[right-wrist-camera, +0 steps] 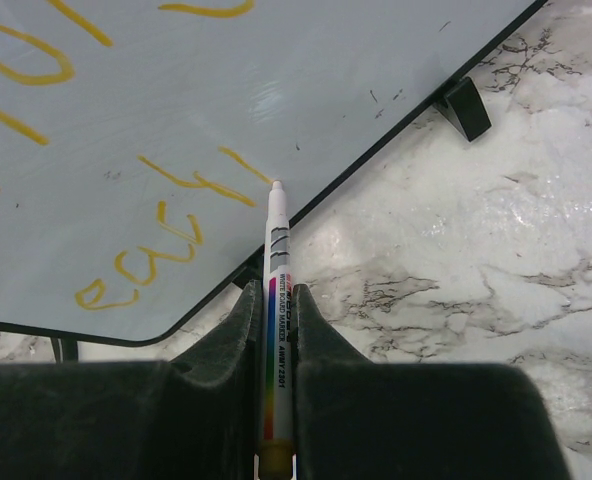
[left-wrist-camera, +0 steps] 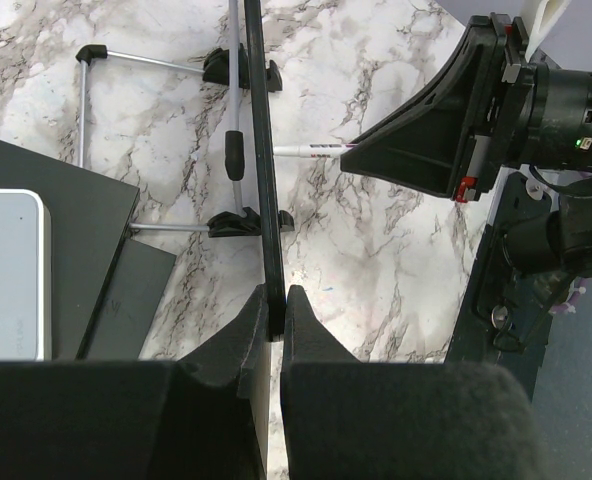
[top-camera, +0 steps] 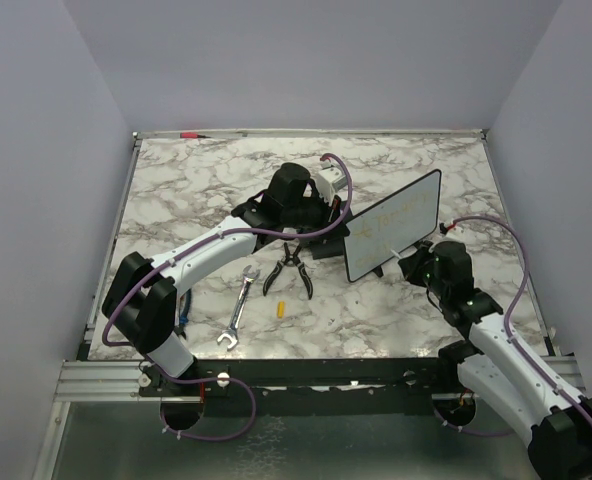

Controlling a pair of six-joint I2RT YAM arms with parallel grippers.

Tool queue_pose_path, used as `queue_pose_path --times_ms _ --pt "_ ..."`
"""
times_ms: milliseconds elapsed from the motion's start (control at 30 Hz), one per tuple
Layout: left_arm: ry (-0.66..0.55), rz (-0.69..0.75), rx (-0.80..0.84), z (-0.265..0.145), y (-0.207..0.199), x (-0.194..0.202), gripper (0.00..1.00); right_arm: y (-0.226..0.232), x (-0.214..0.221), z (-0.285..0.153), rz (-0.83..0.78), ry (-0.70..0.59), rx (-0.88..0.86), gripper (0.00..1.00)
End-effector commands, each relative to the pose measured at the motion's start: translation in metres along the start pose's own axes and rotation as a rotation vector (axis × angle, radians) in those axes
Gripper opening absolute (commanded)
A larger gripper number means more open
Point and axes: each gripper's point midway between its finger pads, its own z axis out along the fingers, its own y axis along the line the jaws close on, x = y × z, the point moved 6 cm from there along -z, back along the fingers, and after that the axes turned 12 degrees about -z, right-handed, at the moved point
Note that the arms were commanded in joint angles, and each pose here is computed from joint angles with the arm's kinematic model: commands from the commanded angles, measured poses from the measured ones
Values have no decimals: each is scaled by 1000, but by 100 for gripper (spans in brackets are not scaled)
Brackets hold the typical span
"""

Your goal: Write a sentence on the whiteboard

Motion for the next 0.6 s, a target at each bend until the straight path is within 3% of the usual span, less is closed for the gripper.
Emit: queue_pose_path --times_ms 0,567 --pt "47 -5 56 3 -11 6 0 -3 4 3 4 6 27 1" --pt "40 -1 52 2 -11 4 0 -3 -16 -19 24 -67 41 1"
